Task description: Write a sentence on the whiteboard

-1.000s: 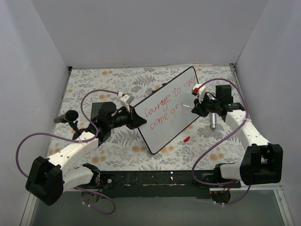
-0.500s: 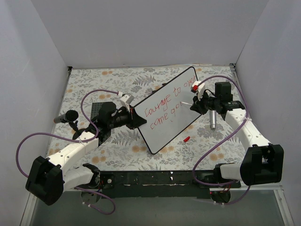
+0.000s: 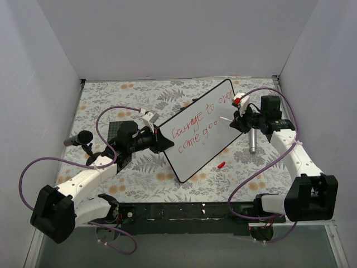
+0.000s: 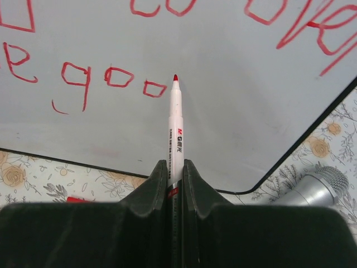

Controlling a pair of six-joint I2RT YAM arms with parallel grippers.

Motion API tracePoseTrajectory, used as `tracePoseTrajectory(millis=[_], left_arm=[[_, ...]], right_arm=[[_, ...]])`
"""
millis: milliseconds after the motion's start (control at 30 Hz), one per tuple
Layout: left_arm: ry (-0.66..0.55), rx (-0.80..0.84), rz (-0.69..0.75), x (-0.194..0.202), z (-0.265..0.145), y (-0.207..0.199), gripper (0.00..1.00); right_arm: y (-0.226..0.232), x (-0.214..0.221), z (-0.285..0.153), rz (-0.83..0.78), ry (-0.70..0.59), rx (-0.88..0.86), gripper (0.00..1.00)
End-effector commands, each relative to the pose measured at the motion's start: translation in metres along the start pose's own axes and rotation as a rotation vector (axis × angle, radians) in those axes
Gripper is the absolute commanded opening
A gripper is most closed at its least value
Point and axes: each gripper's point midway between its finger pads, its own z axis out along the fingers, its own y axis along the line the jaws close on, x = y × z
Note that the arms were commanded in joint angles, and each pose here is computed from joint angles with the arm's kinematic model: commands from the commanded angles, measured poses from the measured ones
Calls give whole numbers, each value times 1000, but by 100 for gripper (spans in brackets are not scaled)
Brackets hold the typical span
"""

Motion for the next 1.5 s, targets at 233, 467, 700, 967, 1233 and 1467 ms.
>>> tracePoseTrajectory(millis=[233,467,700,967,1233,1467], left_arm=[[46,38,67,7,1,-5,0],[52,40,64,9,1,-4,0],[49,40,67,8,1,-4,0],[48,37,67,8,1,-4,0],[45,32,73,7,0,-4,0],[47,36,73,7,1,-4,0]], right_arm=[[-29,-34,-7,-32,-85,60,1],[-36,-40,-3,-20,-90,66,1],[-30,-20,3,-6,-45,40,1],[-17,1,4,-9,-5,16,1],[-10,16,4,13,22,5,1],[-6,26,4,24,44,5,1]])
